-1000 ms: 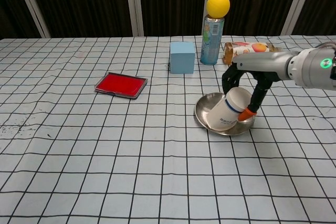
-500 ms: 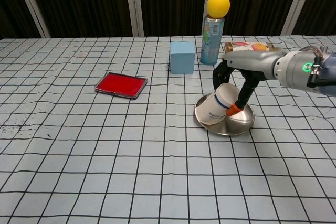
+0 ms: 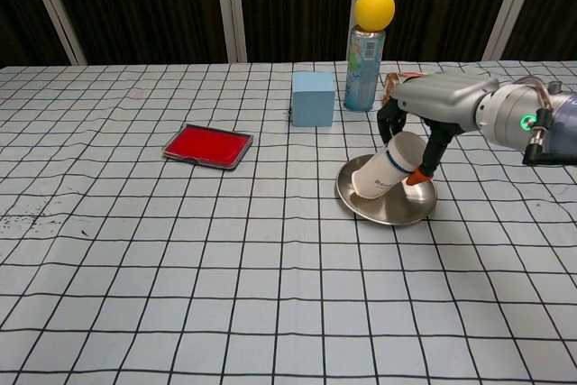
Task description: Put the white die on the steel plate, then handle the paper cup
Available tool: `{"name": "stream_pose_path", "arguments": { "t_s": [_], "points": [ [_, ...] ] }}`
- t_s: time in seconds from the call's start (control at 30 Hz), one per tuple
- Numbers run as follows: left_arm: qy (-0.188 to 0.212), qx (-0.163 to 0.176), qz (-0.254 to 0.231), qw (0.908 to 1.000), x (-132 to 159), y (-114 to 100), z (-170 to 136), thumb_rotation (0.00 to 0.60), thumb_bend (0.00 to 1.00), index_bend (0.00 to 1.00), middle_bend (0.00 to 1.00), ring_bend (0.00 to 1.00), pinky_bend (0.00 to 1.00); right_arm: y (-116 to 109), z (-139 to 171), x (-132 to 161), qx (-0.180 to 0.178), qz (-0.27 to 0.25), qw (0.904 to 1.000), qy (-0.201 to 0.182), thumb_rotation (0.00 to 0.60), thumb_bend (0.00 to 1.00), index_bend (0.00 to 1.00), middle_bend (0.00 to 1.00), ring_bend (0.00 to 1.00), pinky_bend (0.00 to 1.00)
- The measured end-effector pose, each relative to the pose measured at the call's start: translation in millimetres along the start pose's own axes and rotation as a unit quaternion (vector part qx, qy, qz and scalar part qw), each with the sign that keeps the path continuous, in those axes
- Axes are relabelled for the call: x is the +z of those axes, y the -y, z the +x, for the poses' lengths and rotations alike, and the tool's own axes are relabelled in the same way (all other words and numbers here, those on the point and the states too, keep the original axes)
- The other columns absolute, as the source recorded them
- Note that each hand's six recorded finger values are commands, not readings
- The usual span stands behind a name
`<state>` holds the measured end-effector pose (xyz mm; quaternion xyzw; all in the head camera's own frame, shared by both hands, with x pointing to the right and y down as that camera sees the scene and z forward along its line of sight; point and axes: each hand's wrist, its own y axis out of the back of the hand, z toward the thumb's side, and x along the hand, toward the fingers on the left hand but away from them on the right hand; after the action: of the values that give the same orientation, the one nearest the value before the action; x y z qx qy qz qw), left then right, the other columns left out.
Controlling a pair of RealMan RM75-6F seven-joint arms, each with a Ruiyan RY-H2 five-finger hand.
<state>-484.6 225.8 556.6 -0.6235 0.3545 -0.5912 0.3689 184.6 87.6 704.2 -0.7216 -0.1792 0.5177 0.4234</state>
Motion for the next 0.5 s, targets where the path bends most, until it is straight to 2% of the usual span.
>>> {"name": "stream_pose_path", "arguments": {
  "t_s": [0.13,0.23,0.37,0.5],
  "points": [
    [0.0,0.001,0.0,1.0,0.2,0.0,-0.4,0.6,0.29,0.34,0.0,0.0,0.02,5.2,5.7,-2.3,0.021,0.04,0.999,0.002,0.6,0.36,0.9,0.58,0.31,0.0],
    [0.001,0.001,0.001,1.0,0.5,0.1,-0.6,0.6,0.29,0.34,0.0,0.0,0.02,9.2,10.4,-3.0,0.044,0.048,0.9979,0.006,0.6,0.37,0.91,0.58,0.31,0.0],
    [0.001,0.0,0.002,1.0,1.1,0.5,-0.3,0.6,0.29,0.34,0.0,0.0,0.02,12.5,17.7,4.2,0.075,0.036,0.9965,0.002,0.6,0.37,0.91,0.58,0.31,0.0],
    [0.002,0.001,0.001,1.0,1.5,0.4,-0.6,0.6,0.29,0.34,0.0,0.0,0.02,11.3,21.9,16.7,0.096,-0.001,0.9953,-0.013,0.6,0.37,0.89,0.58,0.31,0.0]
  ]
}}
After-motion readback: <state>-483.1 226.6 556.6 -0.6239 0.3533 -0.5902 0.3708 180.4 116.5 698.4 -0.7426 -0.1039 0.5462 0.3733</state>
